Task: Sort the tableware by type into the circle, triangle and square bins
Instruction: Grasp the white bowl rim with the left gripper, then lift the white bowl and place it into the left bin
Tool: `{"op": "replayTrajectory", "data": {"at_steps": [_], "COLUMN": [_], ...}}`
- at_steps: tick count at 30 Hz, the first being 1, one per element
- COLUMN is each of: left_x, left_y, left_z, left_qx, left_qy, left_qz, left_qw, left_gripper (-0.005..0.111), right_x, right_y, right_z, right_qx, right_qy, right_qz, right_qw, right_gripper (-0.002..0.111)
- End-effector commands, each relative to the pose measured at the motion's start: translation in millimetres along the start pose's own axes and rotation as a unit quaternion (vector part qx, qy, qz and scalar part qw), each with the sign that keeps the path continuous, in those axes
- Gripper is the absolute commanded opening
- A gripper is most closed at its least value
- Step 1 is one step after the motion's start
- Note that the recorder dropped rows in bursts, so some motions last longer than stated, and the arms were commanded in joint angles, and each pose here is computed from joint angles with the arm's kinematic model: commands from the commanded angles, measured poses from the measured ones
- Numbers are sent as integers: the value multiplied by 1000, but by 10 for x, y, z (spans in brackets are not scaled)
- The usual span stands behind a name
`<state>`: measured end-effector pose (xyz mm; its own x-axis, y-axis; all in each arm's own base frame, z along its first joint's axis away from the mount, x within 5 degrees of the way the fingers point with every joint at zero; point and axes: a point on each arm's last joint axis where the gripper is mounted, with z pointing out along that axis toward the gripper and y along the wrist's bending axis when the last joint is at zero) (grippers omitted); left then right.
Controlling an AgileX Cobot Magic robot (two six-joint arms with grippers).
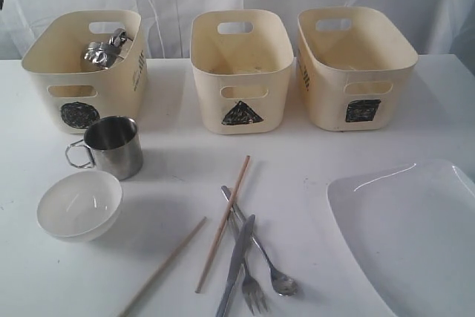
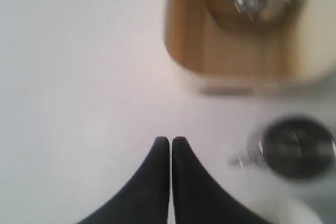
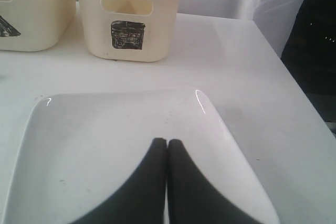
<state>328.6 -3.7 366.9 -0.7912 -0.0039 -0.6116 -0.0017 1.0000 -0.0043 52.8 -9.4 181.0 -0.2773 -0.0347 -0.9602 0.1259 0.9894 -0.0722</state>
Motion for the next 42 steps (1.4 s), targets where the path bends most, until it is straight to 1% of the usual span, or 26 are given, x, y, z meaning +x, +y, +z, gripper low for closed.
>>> {"op": "replayTrajectory", "data": {"at_steps": [1,2,3,4,5,6,7,8,9,10,11,16,17,18,19,20,21,24,26,28,30,33,36,38,40,42], "left_x": [434,569,630,758,836,976,1047,1156,1197,1262,1324,1470,1478,1477,1458,1448,1436,1343,1225,1050,865,578,291,129,-6,-132], "left_y": [-305,-408,-435,-439,-419,-362,-329,-290,-287,-291,-302,-327,-328,-327,-328,-329,-329,-320,-316,-312,-315,-320,-297,-276,-260,-219], "left_z": [-76,59,153,349,454,623,696,814,866,971,1064,1406,1434,1435,1399,1377,1339,1190,1010,736,404,-119,-575,-800,-931,-975], "left_qx": [198,262,278,282,272,245,230,214,213,212,215,227,227,226,226,226,227,224,225,222,216,197,149,118,109,98], "left_qy": [172,182,176,172,177,192,201,208,208,211,214,216,217,216,211,208,205,192,185,167,131,35,-109,-218,-307,-371], "left_qz": [124,117,115,123,130,149,164,183,185,172,155,142,140,139,138,139,142,166,189,204,217,238,237,208,153,95], "left_qw": [957,941,937,936,937,939,938,937,937,939,940,939,939,939,941,941,941,941,938,939,943,950,954,946,933,918], "left_gripper": [0,0,0,2,5,15,22,35,42,51,54,53,46,35,17,5,0,0,0,0,0,0,0,0,0,0], "right_x": [-7,-7,-7,-7,-7,-7,-7,-7,-7,-7,-7,-7,-7,-7,-7,-7,-7,-7,-7,-7,-7,-7,-7,-7,-7,-7], "right_y": [0,0,0,0,0,0,0,0,0,0,0,0,0,0,0,0,0,0,0,0,0,0,0,0,0,0], "right_z": [-4,-4,-4,-4,-4,-4,-4,-4,-4,-4,-4,-4,-4,-4,-4,-4,-4,-4,-4,-4,-4,-4,-4,-4,-4,-4], "right_qx": [0,0,0,0,0,0,0,0,0,0,0,0,0,0,0,0,0,0,0,0,0,0,0,0,0,0], "right_qy": [-6,-6,-6,-6,-6,-6,-6,-6,-6,-6,-6,-6,-6,-6,-6,-6,-6,-6,-6,-6,-6,-6,-6,-6,-6,-6], "right_qz": [0,0,0,0,0,0,0,0,0,0,0,0,0,0,0,0,0,0,0,0,0,0,0,0,0,0], "right_qw": [1000,1000,1000,1000,1000,1000,1000,1000,1000,1000,1000,1000,1000,1000,1000,1000,1000,1000,1000,1000,1000,1000,1000,1000,1000,1000], "right_gripper": [0,0,0,0,0,0,0,0,0,0,0,0,0,0,0,0,0,0,0,0,0,0,0,0,0,0]}}
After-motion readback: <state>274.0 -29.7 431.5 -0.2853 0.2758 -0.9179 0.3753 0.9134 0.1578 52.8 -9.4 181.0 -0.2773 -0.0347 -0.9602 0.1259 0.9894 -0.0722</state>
